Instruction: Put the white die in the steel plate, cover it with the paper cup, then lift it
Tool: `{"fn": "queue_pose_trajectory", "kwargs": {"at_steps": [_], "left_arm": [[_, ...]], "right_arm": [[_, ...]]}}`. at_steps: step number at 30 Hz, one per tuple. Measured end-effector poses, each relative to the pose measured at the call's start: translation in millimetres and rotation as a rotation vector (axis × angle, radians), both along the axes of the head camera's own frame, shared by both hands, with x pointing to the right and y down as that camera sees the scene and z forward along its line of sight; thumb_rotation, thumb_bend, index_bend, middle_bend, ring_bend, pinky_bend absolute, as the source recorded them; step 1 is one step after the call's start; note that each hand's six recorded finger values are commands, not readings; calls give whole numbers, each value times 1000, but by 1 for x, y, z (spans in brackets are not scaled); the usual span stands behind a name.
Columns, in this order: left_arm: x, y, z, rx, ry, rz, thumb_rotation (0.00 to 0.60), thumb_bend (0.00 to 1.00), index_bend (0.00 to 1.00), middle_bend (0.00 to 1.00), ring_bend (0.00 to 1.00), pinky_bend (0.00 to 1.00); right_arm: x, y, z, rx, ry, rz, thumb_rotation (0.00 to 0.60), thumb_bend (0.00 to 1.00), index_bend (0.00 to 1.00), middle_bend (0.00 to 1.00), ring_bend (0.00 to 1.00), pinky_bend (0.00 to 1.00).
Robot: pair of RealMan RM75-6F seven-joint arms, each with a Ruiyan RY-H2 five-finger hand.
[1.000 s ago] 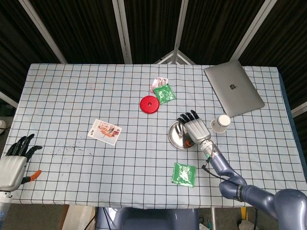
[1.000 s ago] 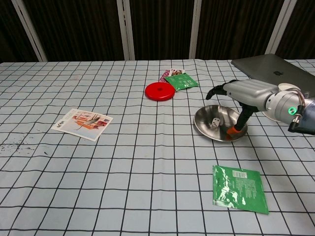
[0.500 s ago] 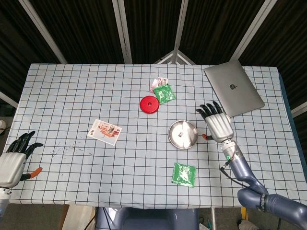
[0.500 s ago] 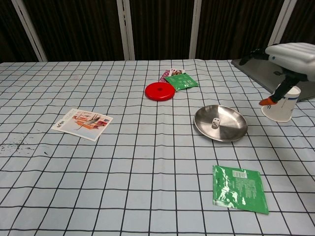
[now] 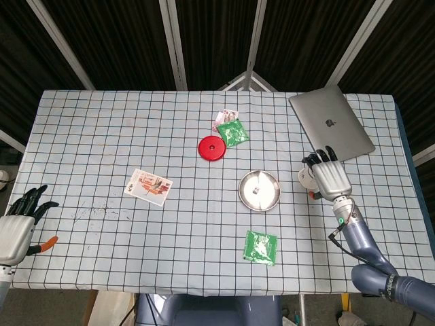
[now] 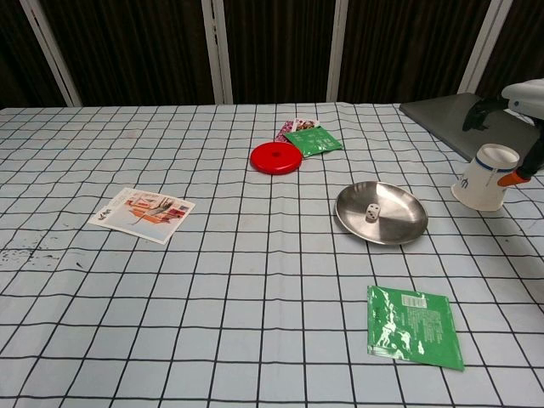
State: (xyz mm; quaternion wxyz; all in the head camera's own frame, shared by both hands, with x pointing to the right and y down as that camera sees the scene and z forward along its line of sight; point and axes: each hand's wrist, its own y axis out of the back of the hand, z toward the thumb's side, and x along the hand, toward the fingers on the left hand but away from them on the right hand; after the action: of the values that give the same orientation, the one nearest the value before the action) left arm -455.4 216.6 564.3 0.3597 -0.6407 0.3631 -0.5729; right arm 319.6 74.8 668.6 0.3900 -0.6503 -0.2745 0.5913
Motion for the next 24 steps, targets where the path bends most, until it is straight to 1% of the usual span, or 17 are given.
{"fn": "queue_pose_trajectory", "kwargs": {"at_steps": [6, 12, 18, 24], "left_arm": [[0, 0, 2, -4, -11, -2, 600, 275, 261, 0, 0, 128], [-2, -1, 3, -4, -22, -12, 600, 275, 261, 0, 0, 128], [-2, -2, 5, -10, -36, -11, 600, 275, 261, 0, 0, 128], [1, -1, 8, -16, -48, -4, 600, 275, 261, 0, 0, 128]], "right_arm": [[-5, -12, 9, -6, 8, -7, 600, 147, 295, 290, 142, 0], [-4, -23, 19, -11, 37, -8, 600, 147, 314, 303, 143, 0], [7, -27, 27, -30, 72, 2, 600, 163, 339, 326, 143, 0], [18, -31, 28, -37, 105, -4, 600, 183, 356, 346, 147, 0]]}}
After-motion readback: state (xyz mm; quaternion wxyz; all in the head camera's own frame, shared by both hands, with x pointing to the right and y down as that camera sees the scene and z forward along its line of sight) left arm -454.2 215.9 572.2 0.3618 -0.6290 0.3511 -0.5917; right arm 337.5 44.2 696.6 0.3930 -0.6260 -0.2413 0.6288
